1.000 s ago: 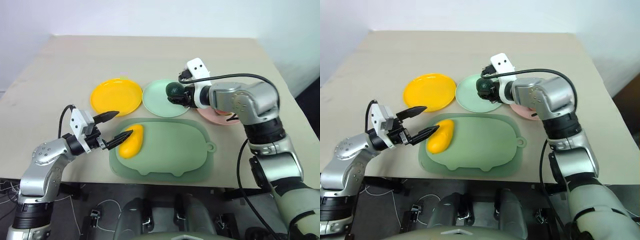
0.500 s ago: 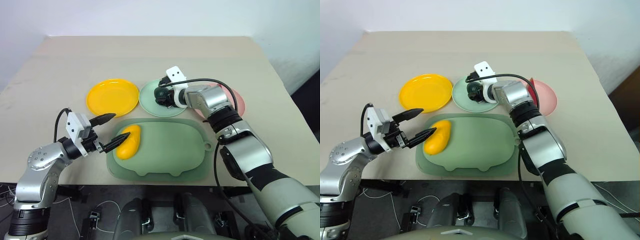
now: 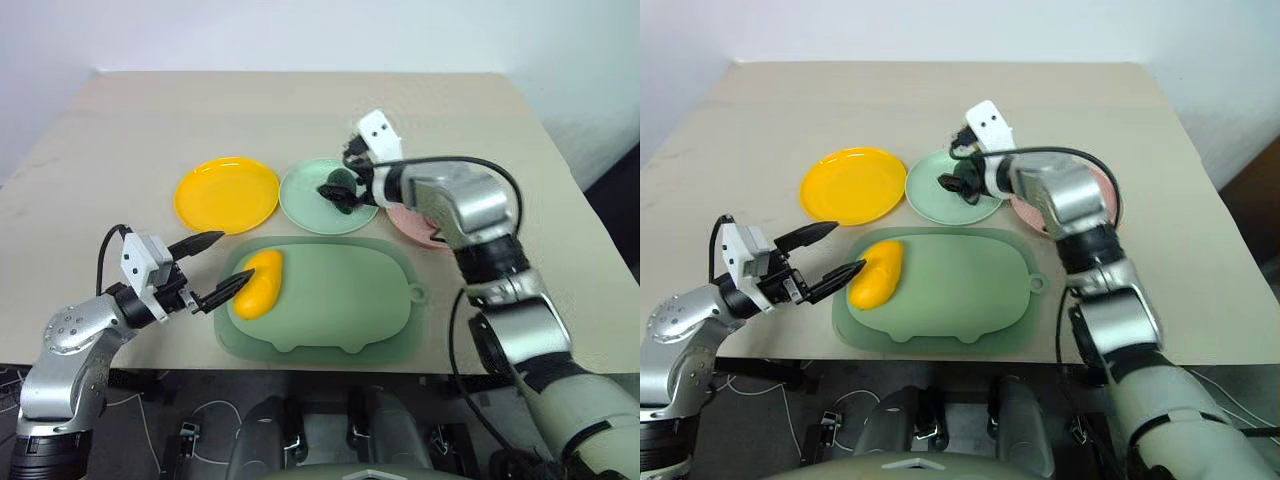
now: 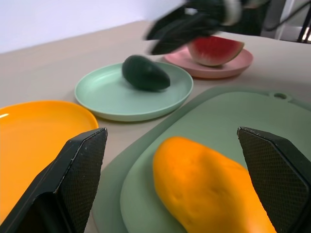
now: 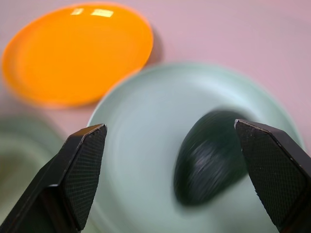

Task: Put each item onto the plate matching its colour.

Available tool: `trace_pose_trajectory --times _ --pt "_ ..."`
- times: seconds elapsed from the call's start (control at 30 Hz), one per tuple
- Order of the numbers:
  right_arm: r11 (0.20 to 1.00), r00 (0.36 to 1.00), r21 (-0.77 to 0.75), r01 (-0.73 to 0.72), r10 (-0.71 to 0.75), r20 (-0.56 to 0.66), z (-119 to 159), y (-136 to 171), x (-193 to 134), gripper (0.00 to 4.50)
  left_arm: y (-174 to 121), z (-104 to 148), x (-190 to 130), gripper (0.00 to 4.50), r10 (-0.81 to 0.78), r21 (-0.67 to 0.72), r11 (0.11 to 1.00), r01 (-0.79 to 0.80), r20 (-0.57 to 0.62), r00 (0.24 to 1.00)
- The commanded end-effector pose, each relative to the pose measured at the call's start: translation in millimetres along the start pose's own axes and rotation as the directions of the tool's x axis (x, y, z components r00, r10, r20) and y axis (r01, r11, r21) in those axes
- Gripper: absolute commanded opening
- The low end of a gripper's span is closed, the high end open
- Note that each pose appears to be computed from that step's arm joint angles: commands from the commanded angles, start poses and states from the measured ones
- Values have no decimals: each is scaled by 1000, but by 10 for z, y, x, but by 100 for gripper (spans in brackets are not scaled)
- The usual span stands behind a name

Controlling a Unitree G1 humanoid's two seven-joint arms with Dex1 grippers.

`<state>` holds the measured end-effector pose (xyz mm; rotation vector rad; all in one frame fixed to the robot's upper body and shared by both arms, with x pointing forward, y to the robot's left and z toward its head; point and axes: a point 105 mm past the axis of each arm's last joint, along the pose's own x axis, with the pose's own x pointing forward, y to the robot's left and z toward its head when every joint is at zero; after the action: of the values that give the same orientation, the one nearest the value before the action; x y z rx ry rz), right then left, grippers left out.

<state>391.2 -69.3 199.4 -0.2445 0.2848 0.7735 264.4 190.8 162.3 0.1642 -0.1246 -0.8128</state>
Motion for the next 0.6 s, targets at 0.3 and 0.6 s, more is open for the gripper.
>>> trace_pose_trajectory --times 0.3,0.6 --pt "988 934 -63 -142 155 323 183 374 -763 448 -85 182 -119 450 77 20 997 -78 23 997" --pt "966 862 -36 -256 245 445 -77 531 -966 448 -94 192 -76 450 134 -9 991 -134 10 991"
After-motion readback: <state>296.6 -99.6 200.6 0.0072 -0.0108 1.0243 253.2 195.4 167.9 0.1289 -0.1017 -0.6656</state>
